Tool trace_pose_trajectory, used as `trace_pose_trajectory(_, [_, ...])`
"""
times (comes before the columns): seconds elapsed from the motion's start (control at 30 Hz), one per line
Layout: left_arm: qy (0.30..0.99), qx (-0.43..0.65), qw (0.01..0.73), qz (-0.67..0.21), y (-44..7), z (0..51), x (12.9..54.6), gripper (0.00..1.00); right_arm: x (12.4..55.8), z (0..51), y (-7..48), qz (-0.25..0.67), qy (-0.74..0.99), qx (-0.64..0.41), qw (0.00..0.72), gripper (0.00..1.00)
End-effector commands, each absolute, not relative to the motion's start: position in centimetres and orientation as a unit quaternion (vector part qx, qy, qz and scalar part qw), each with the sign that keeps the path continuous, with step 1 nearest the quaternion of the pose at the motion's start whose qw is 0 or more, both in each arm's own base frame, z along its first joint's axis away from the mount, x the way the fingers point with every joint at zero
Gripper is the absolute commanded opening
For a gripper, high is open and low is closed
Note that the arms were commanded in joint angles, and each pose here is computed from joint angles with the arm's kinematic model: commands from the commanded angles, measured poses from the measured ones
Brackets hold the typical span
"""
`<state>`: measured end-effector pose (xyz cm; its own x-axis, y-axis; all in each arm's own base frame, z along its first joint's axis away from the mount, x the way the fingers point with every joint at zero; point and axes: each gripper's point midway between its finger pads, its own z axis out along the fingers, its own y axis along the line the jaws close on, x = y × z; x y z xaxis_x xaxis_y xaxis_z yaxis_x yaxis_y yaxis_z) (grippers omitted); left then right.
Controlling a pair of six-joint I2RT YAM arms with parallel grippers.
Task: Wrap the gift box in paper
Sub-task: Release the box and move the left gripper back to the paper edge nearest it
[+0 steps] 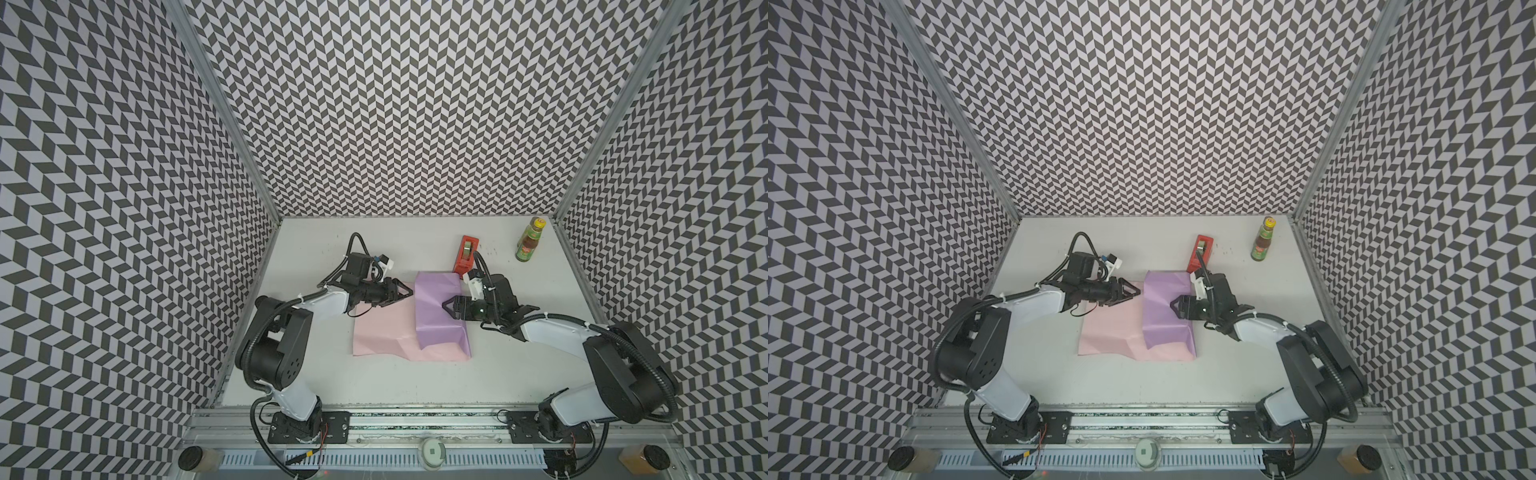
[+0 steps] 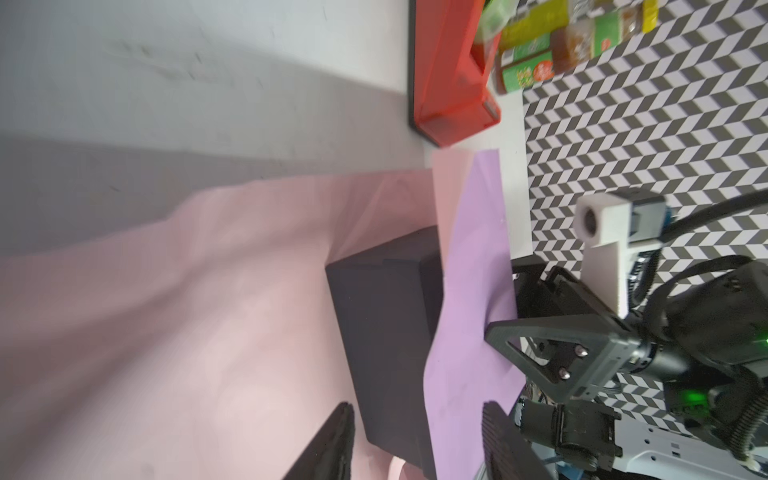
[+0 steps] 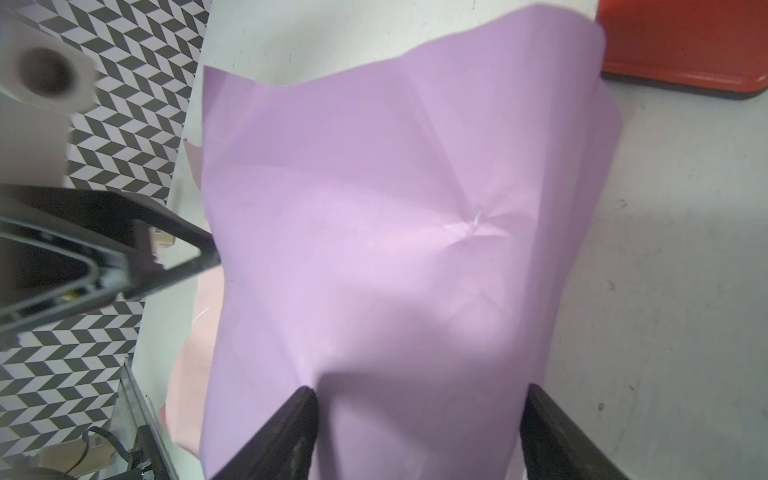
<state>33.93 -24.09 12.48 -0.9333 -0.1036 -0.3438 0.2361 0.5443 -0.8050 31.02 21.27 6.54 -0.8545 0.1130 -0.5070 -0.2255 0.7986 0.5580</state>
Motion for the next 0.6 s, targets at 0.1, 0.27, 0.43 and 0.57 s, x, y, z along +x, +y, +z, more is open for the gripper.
trace_pose_trajectory(0.1, [0.884, -0.066, 0.253, -0.386, -13.5, 11.5, 35.0, 0.65, 27.0, 0.5, 18.5, 0.239, 0.954, -0.03, 0.18, 0.74])
trace_pose_trajectory(0.27, [0.91, -0.1, 0.25, -0.314, -9.7, 8.6, 34.5, 0.71, 27.4, 0.8, 19.0, 0.249, 0.95, -0.037, 0.182, 0.74])
trace_pose_trajectory(0.43, [0.921, -0.109, 0.207, -0.31, -9.7, 5.9, 33.1, 0.72, 27.7, 1.1, 19.3, 0.254, 0.948, -0.041, 0.186, 0.74])
trace_pose_trajectory(0.57, [0.926, -0.109, 0.178, -0.316, -10.1, 4.6, 32.1, 0.72, 27.8, 1.2, 19.6, 0.261, 0.946, -0.044, 0.186, 0.74])
